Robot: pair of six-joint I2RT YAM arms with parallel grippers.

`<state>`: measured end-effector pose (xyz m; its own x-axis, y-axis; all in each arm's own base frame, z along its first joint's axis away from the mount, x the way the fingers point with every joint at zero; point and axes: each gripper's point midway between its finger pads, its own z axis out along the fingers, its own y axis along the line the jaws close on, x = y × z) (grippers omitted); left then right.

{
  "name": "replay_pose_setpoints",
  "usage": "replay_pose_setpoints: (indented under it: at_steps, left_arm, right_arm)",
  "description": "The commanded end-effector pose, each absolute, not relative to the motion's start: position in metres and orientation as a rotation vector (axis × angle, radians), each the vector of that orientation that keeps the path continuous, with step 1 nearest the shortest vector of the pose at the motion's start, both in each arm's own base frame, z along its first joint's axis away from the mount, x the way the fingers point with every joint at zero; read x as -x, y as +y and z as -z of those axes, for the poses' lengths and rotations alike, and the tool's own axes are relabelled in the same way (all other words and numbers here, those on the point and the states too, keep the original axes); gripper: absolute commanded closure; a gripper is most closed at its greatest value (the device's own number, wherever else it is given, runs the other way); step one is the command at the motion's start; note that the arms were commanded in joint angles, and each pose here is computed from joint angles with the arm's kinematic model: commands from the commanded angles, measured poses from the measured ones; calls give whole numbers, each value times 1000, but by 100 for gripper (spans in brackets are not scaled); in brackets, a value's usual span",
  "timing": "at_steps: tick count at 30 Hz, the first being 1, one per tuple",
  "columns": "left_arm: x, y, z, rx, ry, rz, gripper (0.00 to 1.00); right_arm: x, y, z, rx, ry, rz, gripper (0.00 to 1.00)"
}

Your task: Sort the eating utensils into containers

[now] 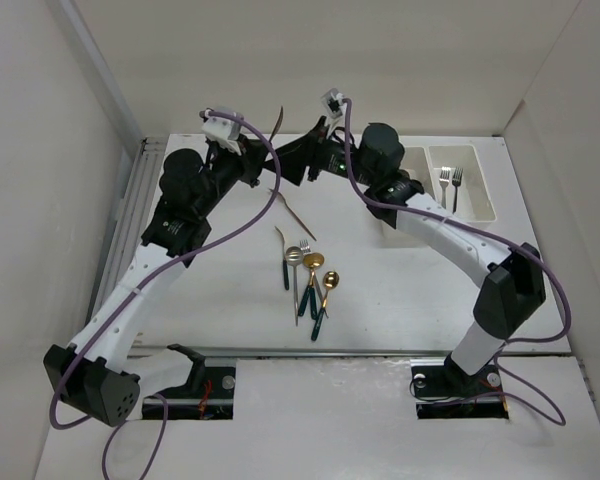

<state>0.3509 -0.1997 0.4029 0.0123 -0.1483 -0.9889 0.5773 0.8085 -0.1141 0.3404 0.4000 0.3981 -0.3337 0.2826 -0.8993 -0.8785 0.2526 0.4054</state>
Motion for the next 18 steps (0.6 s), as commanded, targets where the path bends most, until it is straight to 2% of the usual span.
replay_pose_setpoints:
  at_steps: [1,12,18]
  left_arm:
    - [-336,-201,-435,-367,1342,627,100]
    - [-339,-201,-439,-357,1325,621,100]
    - [-341,-200,-435,-350,1335,615,100]
  right_arm:
    - [-335,409,-407,584,1386,-1420,32]
    - [-328,434,-392,580,1437,-1505,34]
    - [-326,434,-411,555,1368,-1555,34]
